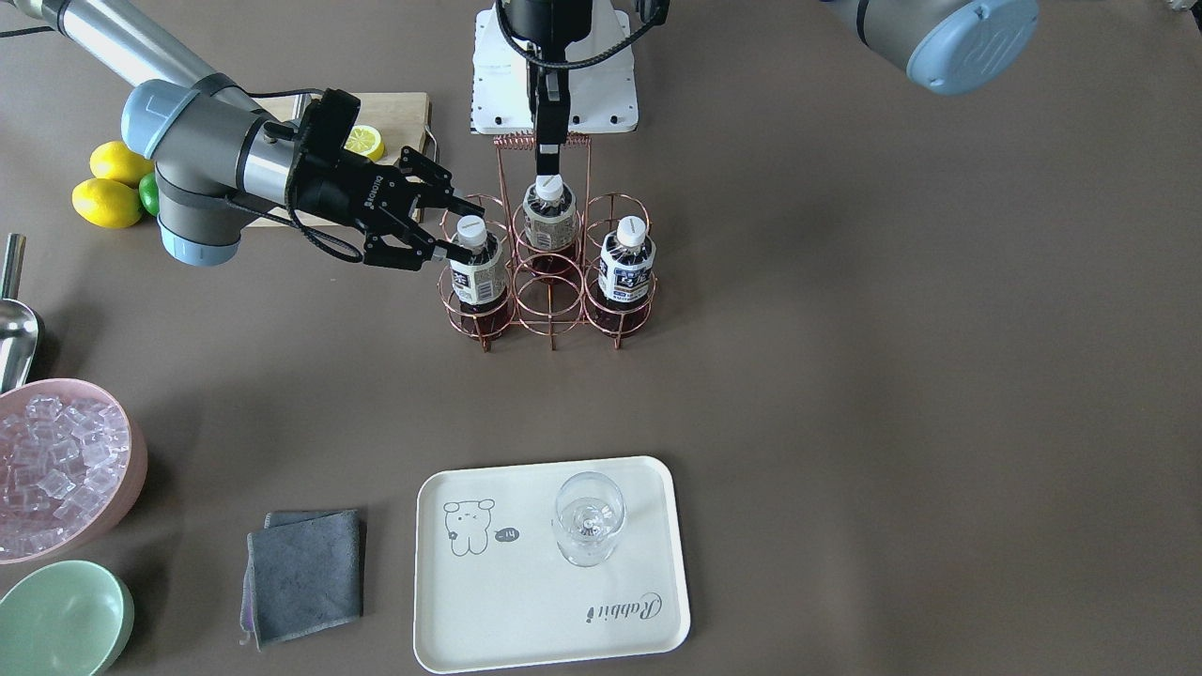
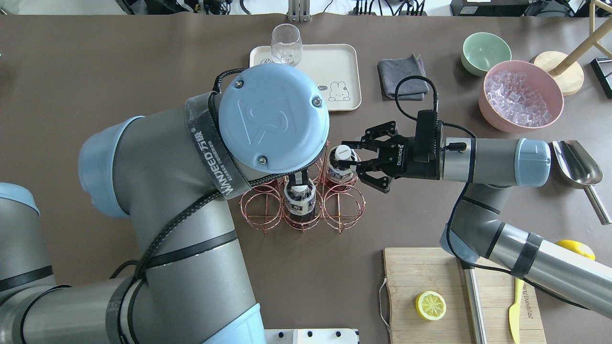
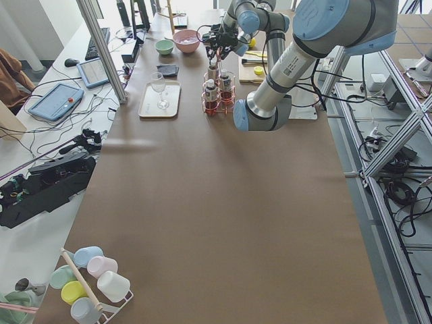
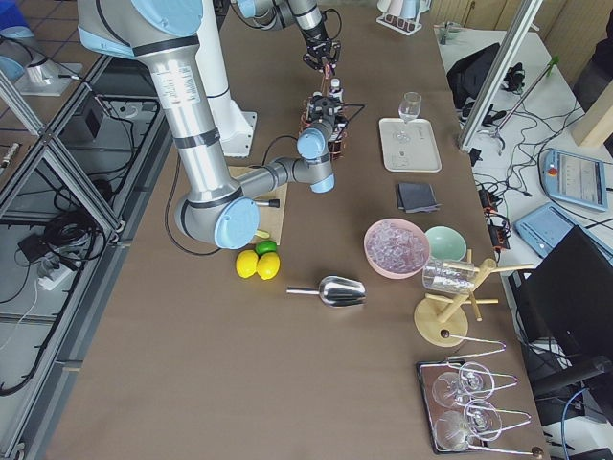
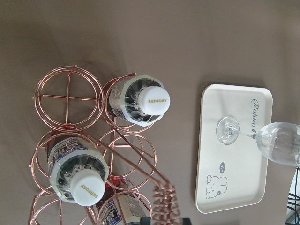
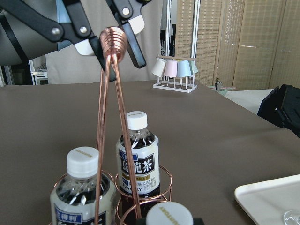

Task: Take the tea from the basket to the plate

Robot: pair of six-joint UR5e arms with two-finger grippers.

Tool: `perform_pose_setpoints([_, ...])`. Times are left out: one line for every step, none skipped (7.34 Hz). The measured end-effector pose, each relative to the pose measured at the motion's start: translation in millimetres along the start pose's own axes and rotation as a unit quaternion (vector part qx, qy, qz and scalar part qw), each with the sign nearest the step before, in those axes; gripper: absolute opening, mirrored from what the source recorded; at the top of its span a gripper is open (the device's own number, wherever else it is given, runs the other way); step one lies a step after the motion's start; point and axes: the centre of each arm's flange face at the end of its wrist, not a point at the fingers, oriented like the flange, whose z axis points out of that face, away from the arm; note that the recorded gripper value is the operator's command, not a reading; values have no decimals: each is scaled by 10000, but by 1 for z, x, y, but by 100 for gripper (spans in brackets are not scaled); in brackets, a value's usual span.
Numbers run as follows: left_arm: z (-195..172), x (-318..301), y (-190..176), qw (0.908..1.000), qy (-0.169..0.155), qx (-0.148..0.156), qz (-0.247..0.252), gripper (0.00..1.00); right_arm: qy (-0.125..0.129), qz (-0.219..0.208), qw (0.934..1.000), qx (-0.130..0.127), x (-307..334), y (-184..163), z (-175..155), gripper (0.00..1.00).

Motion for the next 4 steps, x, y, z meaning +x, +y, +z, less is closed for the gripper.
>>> perform_pose_setpoints([0, 0, 0, 10000, 2, 4, 0, 0, -9, 6, 10000, -18, 0, -1, 0, 15])
perform_pose_setpoints([1, 0, -1, 10000, 3, 13, -1, 0, -11, 15, 10000, -51, -1, -6, 1, 0])
perform_pose_setpoints([0, 1, -2, 10000, 7, 8, -3, 0, 0, 28, 10000, -90, -4, -18, 3, 0])
perform_pose_setpoints([1, 1, -3, 10000, 7, 14, -4, 0, 33, 59, 9998, -161, -7, -25, 0, 0])
